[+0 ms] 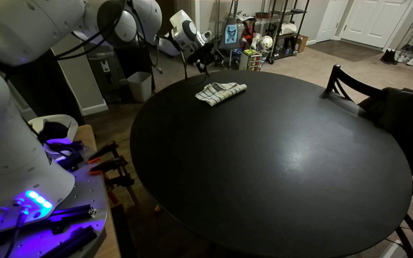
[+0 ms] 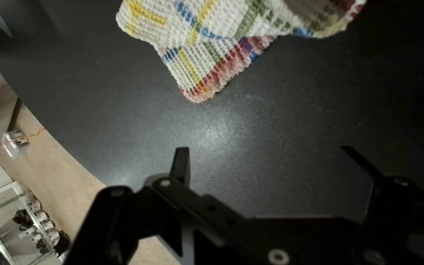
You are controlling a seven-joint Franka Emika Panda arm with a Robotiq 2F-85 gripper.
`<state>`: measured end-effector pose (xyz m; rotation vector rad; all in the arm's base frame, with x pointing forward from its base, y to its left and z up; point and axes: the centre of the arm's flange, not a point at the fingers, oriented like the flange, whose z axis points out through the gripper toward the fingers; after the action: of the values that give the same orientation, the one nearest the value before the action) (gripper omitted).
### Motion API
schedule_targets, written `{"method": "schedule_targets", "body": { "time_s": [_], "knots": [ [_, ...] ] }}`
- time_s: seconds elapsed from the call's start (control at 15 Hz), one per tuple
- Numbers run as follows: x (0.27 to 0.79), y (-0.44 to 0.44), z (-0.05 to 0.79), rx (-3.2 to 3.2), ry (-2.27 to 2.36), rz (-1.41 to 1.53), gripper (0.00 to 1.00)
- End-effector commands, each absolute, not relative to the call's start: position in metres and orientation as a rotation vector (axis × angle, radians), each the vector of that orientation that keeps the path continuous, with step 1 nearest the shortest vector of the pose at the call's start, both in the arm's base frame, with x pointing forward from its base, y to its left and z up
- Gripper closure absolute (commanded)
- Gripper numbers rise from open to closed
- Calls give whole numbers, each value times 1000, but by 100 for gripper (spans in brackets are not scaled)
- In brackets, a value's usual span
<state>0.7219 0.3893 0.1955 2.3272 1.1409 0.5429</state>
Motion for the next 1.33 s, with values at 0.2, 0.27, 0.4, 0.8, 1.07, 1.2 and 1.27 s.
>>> {"method": "schedule_targets", "body": {
  "time_s": [0.2, 0.27, 0.4, 0.8, 1.07, 1.2, 1.27],
  "knots": [
    [714, 372, 202, 2338, 1099, 536, 0],
    [713, 368, 204, 2340, 1085, 537, 0],
    [710, 360, 207, 2344, 1049, 538, 0],
    [694, 329, 207, 2384, 913, 479, 0],
    [682, 315, 205, 2418, 840, 450, 0],
    [676, 312, 208, 2434, 825, 439, 0],
    [672, 311, 210, 2440, 826, 431, 0]
  ]
}}
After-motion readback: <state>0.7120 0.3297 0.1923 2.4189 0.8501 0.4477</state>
